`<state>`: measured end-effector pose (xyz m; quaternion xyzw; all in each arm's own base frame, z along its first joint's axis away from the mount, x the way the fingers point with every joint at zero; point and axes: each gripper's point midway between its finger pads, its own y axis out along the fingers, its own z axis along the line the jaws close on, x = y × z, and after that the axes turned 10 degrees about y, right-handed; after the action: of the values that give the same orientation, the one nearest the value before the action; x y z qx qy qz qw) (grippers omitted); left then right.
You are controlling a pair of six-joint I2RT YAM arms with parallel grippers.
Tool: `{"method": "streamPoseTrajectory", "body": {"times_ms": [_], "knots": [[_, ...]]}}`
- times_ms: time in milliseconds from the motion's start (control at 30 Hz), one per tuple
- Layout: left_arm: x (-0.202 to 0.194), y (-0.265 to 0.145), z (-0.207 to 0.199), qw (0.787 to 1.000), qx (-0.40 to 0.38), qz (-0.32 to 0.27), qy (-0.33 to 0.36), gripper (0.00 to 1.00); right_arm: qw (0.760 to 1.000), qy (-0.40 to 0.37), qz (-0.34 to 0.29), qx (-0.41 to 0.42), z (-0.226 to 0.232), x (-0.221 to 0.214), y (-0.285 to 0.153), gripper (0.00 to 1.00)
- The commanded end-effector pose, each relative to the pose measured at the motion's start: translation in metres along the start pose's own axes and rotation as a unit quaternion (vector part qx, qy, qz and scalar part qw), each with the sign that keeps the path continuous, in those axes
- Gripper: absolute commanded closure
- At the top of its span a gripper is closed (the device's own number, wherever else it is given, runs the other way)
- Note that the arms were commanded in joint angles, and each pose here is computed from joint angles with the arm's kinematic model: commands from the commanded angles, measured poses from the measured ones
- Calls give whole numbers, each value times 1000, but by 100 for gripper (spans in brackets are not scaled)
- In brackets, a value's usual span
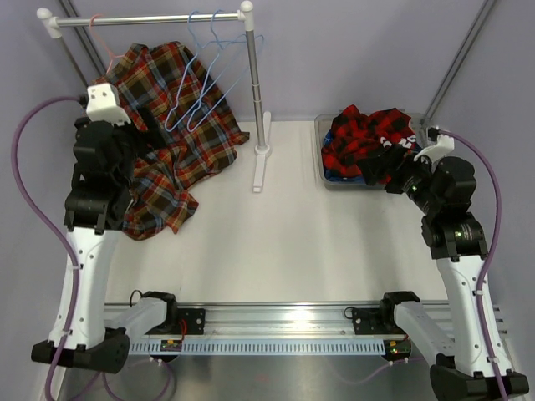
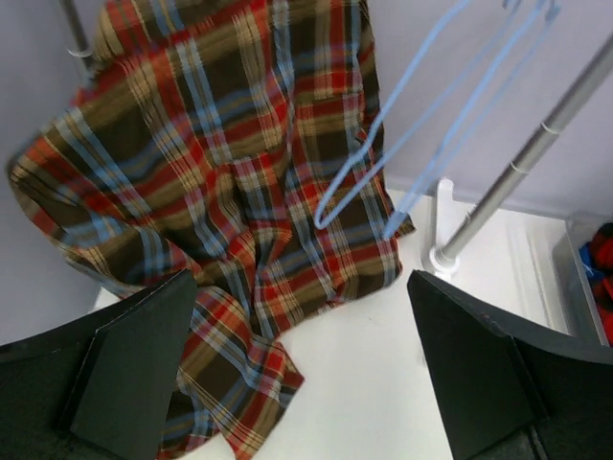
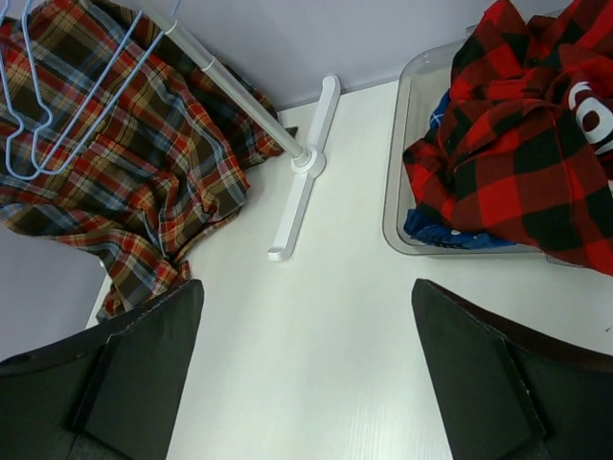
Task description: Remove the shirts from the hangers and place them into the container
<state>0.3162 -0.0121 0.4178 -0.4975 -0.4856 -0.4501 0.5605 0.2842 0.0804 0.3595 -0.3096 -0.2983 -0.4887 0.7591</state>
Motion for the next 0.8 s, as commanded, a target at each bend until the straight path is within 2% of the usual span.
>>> {"method": "streamPoseTrajectory", "body": {"times_ms": [0,33,133,167,233,300,467,633,767], "knots": [[28,21,34,998,62,-9,20,1,998,-19,9,64,30,-12,-1,1],[45,23,43,997,73,-23,22,1,997,-24,15,69,33,-16,-1,1],[48,55,74,994,105,-8,36,1,994,-32,37,100,50,-31,-6,1],[63,58,89,991,121,-24,48,1,993,-33,39,107,54,-33,-8,0],[57,84,100,992,112,-17,55,1,990,-33,53,126,62,-43,-11,0],[61,101,103,993,93,-40,61,1,987,-37,67,141,70,-52,-16,1],[43,132,140,993,69,-49,78,1,980,-46,89,172,80,-70,-30,1],[13,150,172,995,47,-34,80,1,978,-54,100,175,79,-81,-36,0],[-10,166,182,997,19,-8,73,1,977,-58,101,178,80,-84,-38,0]]}}
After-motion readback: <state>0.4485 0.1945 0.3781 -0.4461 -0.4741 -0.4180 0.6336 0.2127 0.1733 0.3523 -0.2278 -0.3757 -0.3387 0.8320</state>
